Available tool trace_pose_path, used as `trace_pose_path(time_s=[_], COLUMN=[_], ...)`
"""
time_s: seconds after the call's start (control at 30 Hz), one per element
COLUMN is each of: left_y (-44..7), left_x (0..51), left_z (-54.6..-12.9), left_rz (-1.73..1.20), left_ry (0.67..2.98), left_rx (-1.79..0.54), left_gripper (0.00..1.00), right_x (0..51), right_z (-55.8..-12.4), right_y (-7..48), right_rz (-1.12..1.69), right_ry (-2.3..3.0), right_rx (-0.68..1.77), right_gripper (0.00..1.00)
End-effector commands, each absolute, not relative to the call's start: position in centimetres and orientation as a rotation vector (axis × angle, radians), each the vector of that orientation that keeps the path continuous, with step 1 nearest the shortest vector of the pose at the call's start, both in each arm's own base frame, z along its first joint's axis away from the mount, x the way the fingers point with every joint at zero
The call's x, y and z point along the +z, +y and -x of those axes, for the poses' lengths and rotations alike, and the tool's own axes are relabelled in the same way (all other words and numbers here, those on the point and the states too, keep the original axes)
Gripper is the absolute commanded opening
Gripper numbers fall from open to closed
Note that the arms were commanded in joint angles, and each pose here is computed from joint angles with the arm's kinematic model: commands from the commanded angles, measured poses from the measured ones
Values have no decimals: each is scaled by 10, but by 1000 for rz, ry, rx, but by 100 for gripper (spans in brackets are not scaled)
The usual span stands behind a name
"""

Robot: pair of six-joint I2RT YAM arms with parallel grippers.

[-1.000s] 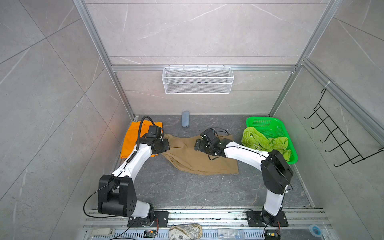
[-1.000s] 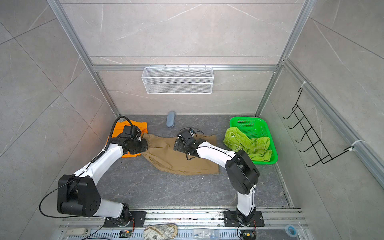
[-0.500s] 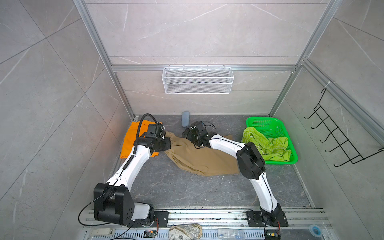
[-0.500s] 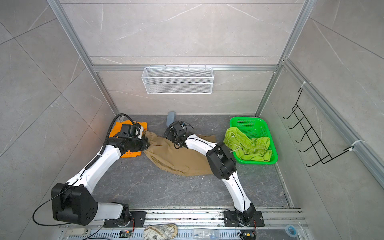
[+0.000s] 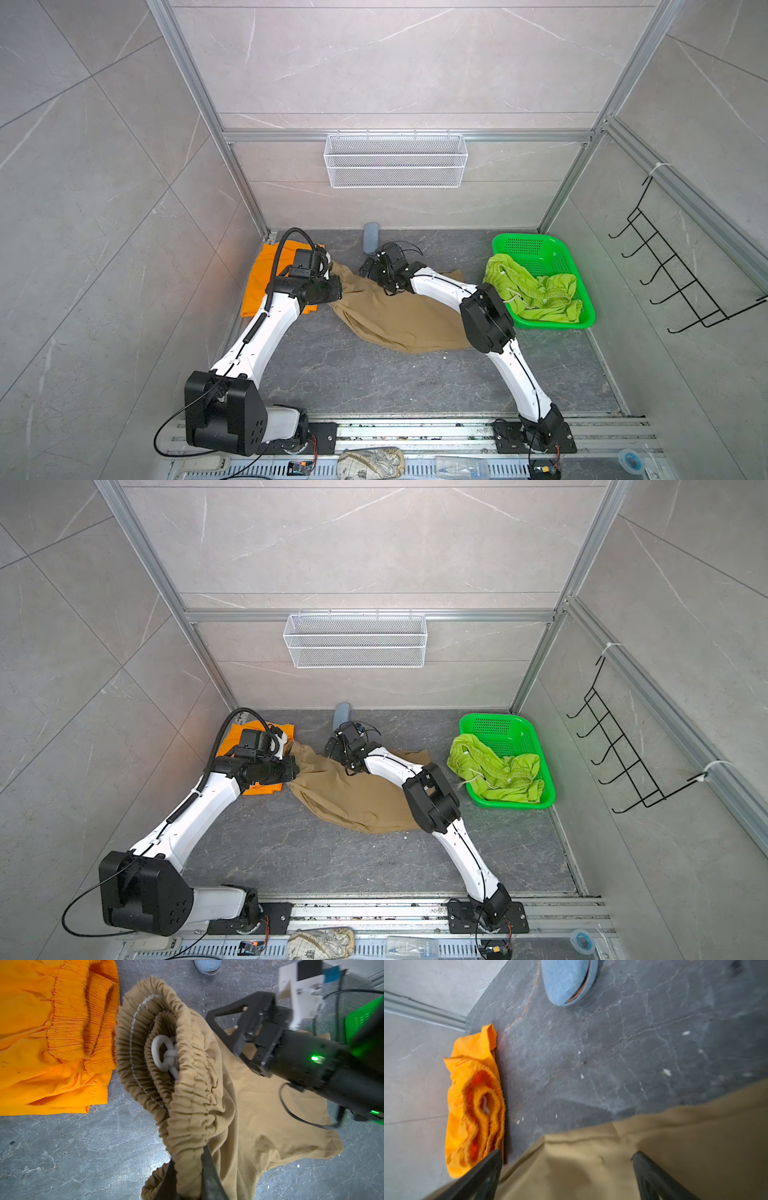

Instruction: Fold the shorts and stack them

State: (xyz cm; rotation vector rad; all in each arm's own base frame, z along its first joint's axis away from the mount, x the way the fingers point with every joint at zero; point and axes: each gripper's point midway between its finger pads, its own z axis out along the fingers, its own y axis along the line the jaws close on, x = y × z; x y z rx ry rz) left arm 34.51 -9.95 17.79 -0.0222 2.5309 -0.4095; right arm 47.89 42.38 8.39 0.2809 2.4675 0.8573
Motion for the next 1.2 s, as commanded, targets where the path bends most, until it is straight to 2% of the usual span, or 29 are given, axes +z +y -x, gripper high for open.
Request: trace_pose_path(time_s=[0.0,0.17,0.43,0.57,0.77,0.97,1.07,1.17], left_y=[-103,-107,-105,-100,-97,-101,-105,-109], left_x=[188,189,184,176,163,161,163,166], left_z=[-346,-349,-349,-347,-347,-356,-363,-368], left_rz=[-36,-37,-28,-3,30,81,104,107], left_ry=[2485,2481,2483,2500,2534,2538,2523,2522], left_rx=[-419,-441,-429,-399,-381,-407,-437,-461], left_gripper=[0,0,0,0,0,0,0,0], right_x=[164,145,80,49,19,2,9,37], right_z=[-461,-412,-326,-308,-321,-369,-390,-398], right_y=[406,390,414,411,398,371,362,361], right_rz=[-219,-265,-177,-204,-167,-184,-189,-166], right_ry=[2369,2419,2576,2640,2672,2679,2681,2640], right_rx=[910,974,985,975,825,714,707,749], right_gripper=[99,99,99,100,99,99,99,100])
